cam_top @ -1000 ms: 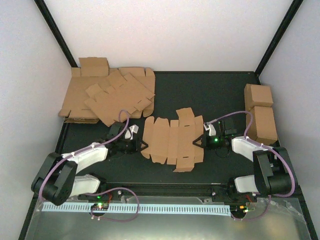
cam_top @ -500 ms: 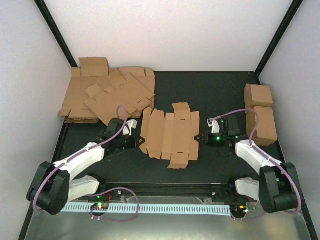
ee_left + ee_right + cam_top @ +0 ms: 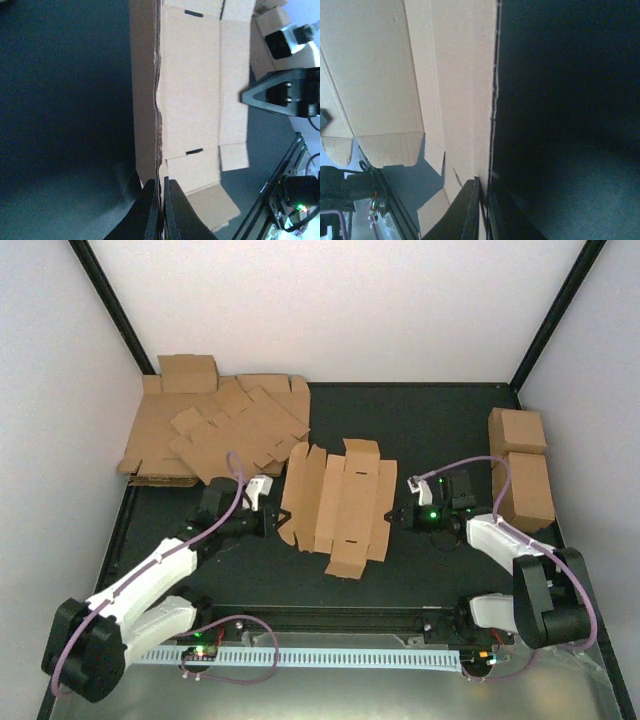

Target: Fold the paper box

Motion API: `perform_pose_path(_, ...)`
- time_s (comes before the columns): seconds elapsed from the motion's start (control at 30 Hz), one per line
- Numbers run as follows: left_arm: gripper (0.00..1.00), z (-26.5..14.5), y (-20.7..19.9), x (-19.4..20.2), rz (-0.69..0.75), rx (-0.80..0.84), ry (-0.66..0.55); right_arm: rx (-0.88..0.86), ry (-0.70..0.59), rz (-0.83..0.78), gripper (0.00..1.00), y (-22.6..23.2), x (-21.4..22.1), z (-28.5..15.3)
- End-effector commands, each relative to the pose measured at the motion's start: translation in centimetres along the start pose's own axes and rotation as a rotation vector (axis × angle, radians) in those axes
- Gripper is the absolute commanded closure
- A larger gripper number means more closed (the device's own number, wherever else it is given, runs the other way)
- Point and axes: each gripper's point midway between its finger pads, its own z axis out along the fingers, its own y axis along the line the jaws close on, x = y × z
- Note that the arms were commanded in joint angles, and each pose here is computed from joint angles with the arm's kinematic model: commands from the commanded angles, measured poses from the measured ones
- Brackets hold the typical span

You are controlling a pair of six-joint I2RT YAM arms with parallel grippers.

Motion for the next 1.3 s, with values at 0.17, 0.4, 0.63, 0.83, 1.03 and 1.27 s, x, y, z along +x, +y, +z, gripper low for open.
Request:
perform_pose_path(0.17, 0.92, -2.8, -2.5, -0.1, 0.145, 0.087, -0.107, -0.061, -0.121, -0.207, 0.98, 4.1, -2.4, -0.8)
perform_pose_path(0.4, 0.28, -4.5, -0.4, -1.5, 0.158, -0.057, -0.253, -0.177, -0.256, -0.404, 0.98, 8.7, -1.9, -3.5)
perform_pose_path(0.63, 0.21, -5.1, 1.0, -3.5, 0.179, -0.164, -0.336, -0.252, -0.261, -0.466, 0.98, 10.6, -0.3, -4.0)
perform_pose_path(0.83, 0.16, -6.1, -4.0, -6.1, 0.333, -0.038, -0.319, -0.271, -0.203, -0.459, 0.98, 12.2, 0.1, -4.2)
perform_pose_path(1.03, 0.05, -8.9, -9.7, -11.4, 0.521, 0.079, -0.524, -0.201, -0.132, -0.493, 0.98, 14.0, 0.0, -5.5)
perform_pose_path(1.27, 0.01, -9.2, -12.1, -14.9, 0.801, -0.005, -0.479, -0.233, -0.171, -0.621, 0.98, 15.6, 0.4, -6.4)
